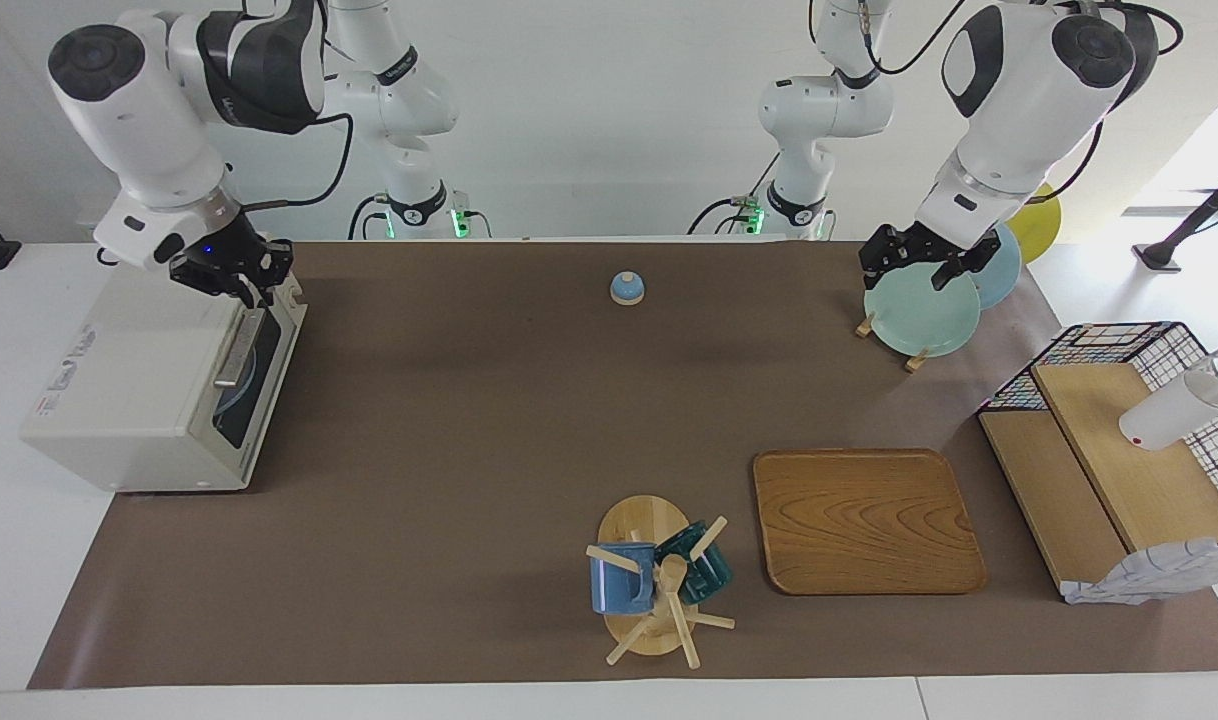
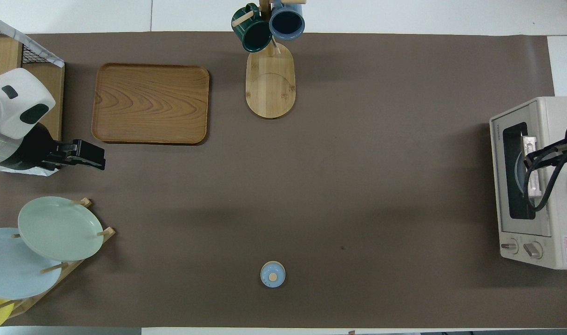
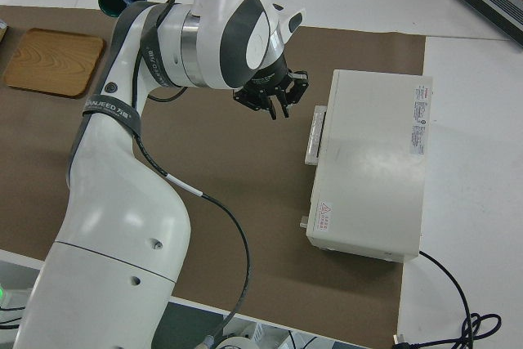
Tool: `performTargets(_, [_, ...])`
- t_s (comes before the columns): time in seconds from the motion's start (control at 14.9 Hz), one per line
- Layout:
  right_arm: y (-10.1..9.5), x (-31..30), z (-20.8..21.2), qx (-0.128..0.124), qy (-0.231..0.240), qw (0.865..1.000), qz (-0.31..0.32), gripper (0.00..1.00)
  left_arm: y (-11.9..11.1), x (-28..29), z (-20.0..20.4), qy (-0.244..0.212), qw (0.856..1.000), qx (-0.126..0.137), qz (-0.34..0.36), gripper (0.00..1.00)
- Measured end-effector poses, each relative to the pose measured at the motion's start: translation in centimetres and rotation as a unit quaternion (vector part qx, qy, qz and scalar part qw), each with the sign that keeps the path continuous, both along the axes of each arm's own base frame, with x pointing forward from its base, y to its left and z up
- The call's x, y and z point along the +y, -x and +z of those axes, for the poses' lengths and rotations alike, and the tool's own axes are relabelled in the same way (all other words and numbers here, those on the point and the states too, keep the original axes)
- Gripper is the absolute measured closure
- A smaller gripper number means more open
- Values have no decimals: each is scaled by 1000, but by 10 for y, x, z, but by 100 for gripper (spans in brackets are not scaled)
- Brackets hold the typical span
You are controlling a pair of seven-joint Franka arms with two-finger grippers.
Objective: Put eggplant into oven
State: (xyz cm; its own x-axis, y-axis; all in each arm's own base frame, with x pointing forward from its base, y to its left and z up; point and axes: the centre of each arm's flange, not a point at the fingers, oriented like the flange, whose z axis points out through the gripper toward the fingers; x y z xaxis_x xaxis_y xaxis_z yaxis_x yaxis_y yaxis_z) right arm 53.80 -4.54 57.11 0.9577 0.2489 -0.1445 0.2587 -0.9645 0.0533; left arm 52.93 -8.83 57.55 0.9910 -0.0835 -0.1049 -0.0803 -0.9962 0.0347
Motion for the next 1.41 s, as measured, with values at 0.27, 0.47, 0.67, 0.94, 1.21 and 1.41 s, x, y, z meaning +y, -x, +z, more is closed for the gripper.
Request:
performTargets(0.27, [0, 3, 0, -1, -18, 999, -36, 22, 0, 0, 0, 0, 1000, 0, 0, 0])
performTargets(0.47, [-2, 2, 2, -5, -17, 999, -50, 0, 0, 0, 0, 0, 1000, 0, 0, 0])
performTargets(0.67, [-3, 3, 2, -5, -17, 999, -50, 0, 0, 0, 0, 0, 1000, 0, 0, 0])
performTargets(0.94, [-5, 10, 0, -2, -17, 999, -44, 0, 0, 0, 0, 0, 1000, 0, 0, 0])
performTargets(1.21, [-2, 7, 6, -1, -17, 999, -47, 0, 0, 0, 0, 0, 1000, 0, 0, 0])
performTargets(1.41, [1, 7, 13, -7, -16, 998, -58, 0, 0, 0, 0, 0, 1000, 0, 0, 0])
